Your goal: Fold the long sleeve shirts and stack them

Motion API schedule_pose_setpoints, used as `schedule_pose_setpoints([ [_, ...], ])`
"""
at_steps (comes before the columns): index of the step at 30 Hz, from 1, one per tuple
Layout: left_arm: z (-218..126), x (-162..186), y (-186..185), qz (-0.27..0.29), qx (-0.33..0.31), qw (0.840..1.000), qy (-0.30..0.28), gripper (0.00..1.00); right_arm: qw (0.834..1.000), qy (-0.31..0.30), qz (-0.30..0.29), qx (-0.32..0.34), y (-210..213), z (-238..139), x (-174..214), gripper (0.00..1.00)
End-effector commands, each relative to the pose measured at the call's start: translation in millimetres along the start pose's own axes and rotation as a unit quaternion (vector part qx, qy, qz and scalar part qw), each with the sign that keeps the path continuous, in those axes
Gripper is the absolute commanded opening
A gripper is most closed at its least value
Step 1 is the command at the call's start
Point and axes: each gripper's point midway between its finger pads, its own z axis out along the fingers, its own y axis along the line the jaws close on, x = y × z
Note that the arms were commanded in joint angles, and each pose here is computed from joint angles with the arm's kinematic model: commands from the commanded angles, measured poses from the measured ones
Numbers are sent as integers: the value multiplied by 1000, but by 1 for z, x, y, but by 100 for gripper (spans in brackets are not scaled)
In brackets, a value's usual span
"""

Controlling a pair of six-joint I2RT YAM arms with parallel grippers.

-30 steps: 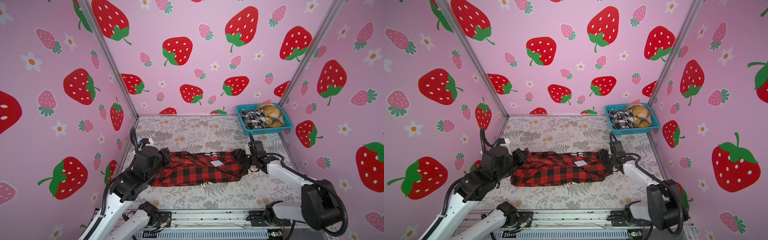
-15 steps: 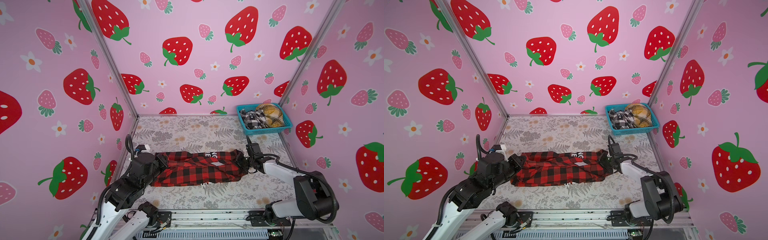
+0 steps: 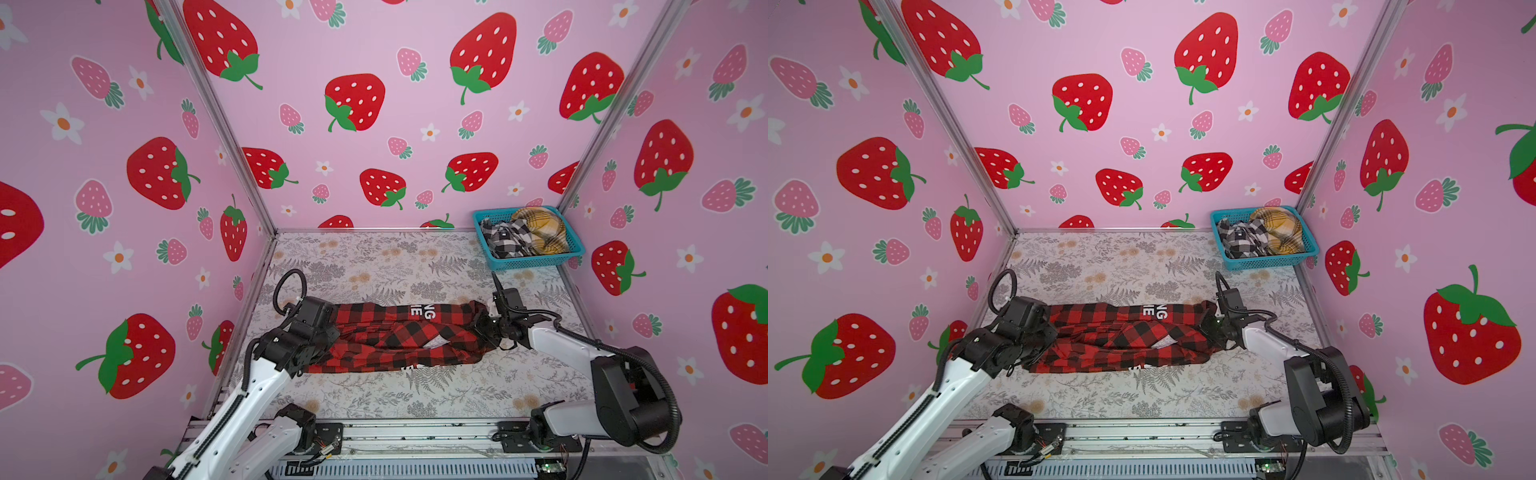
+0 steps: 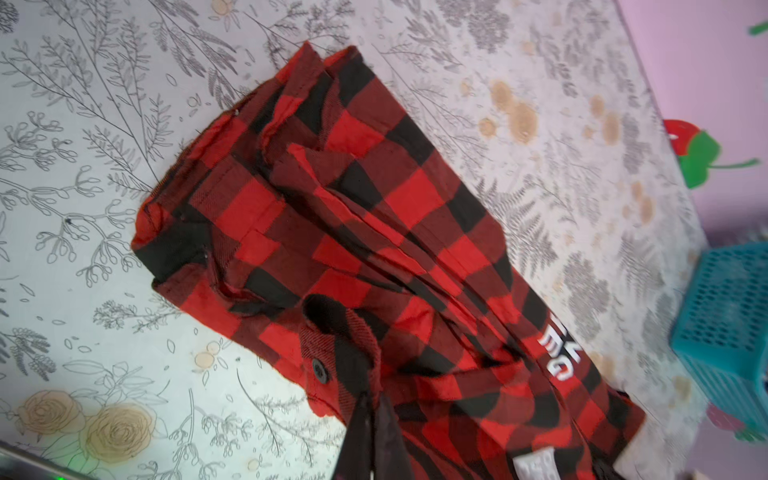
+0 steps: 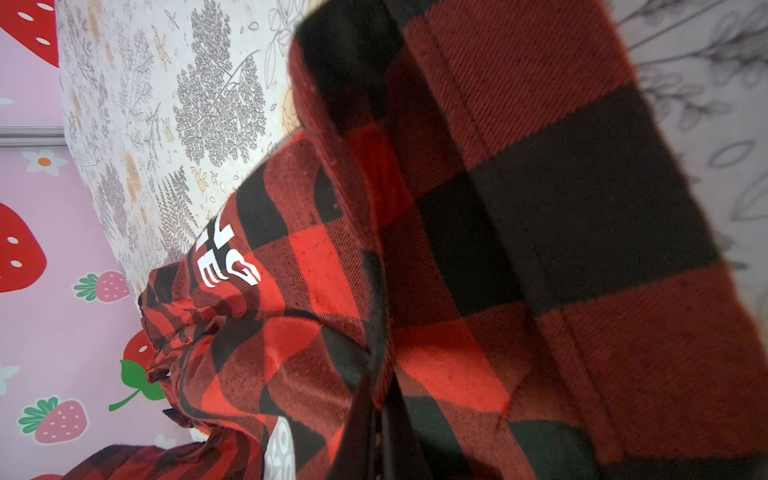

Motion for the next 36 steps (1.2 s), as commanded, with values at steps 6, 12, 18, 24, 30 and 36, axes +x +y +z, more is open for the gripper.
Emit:
schedule_pose_setpoints([
  [6,54,-53,-9,-25,-31,999,-9,0,1000,10,-11,5,18,16,-20,15],
  [12,86,-67,-17,-14,-47,999,14,0,1000,11,-17,0,24,19,-23,55],
  [18,105,-77,-13,-8,-67,998,16,0,999,19,-30,7,22,27,-24,49],
  [24,124,-79,-6,-4,-91,995,37,0,999,31,-34,14,25,39,-30,42],
  [30,119,-80,-10,-7,-89,995,47,0,999,33,-34,21,22,42,-30,37],
  [36,90,-88,-12,-4,-89,996,31,0,998,37,-34,34,15,46,-29,35],
])
